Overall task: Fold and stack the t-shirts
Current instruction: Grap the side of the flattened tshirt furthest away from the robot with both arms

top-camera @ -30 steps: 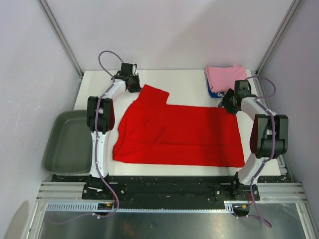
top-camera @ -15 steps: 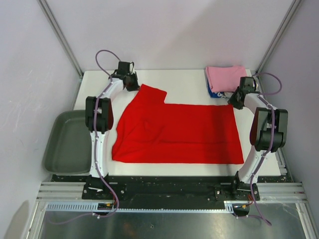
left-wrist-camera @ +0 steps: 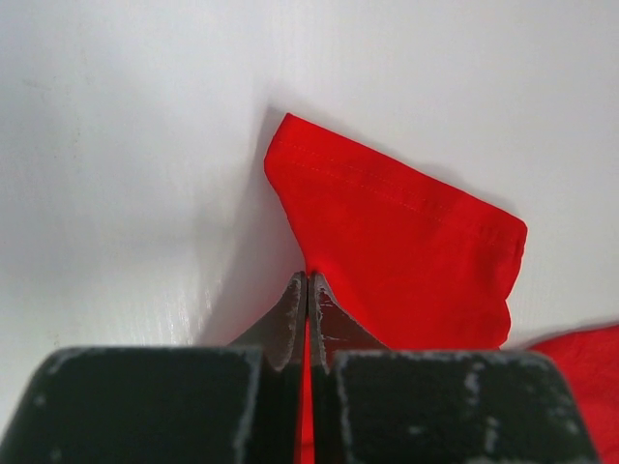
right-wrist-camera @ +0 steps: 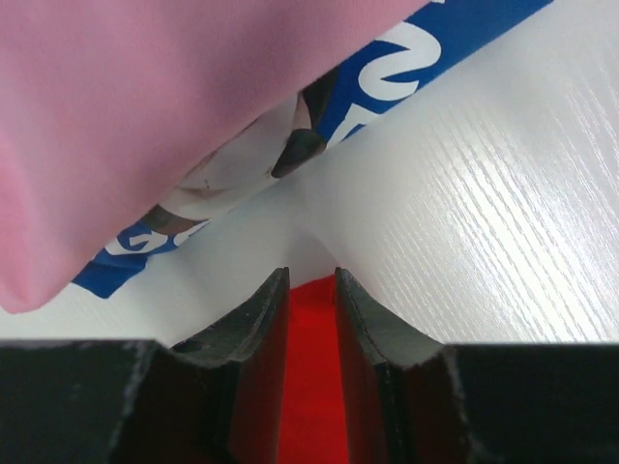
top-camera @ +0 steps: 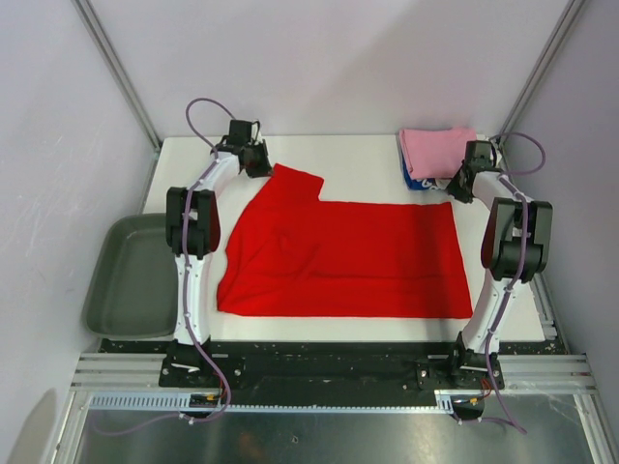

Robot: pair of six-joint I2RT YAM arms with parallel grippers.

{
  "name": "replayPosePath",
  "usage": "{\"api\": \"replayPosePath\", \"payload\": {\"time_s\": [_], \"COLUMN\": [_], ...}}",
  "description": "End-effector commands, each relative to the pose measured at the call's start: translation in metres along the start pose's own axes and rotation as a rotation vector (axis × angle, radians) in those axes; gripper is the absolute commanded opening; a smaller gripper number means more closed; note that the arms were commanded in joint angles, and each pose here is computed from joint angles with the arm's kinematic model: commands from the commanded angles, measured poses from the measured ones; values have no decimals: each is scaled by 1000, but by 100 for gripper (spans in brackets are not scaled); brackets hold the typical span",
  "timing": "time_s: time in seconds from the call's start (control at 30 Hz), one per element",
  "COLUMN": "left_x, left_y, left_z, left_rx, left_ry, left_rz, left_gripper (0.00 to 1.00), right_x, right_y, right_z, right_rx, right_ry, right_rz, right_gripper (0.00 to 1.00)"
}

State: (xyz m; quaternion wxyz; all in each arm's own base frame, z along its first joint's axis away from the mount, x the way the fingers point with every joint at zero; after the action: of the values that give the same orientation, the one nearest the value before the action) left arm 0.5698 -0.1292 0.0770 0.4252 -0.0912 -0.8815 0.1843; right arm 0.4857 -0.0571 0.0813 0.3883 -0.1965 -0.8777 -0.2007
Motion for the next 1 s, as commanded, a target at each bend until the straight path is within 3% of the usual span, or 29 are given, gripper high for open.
{"api": "replayPosePath", "payload": {"time_s": [0.0,0.6,0.73,0.9,0.97], "left_x": [4,0,0,4,7], "left_y": [-9,-8,-9,-11,-13], "left_z": [-20,-17,-17,-19,-21], "left_rx": [-2,12,12,15,16], "left_ry": [-49,-35,-34,-38,-43], "left_rz": [46,61,65,75,79], "left_gripper": [0,0,0,0,0], "right_x": [-4,-16,-15,-14,-12], "right_y": [3,1,0,-1,0], "right_z": [-12,10,11,9,6], "right_rx": [16,53,58,61,60], "right_ry": [-22,40,40,40,36], "right_rz": [19,79,92,105,106], "right_gripper": [30,28,22,3,1]}}
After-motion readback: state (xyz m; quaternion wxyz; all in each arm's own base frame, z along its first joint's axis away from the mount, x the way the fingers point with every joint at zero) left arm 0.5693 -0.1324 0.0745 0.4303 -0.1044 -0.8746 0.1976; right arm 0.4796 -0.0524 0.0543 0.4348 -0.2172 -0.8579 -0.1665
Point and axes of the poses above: each gripper's point midway between its finger pads, its own x axis back along the fingers, its own y axis along the line the jaws close on, z = x × y, the point moved 3 cm from there along x, back along the fingers, and after that the axes turned 2 degrees about x, right-handed, at the moved point
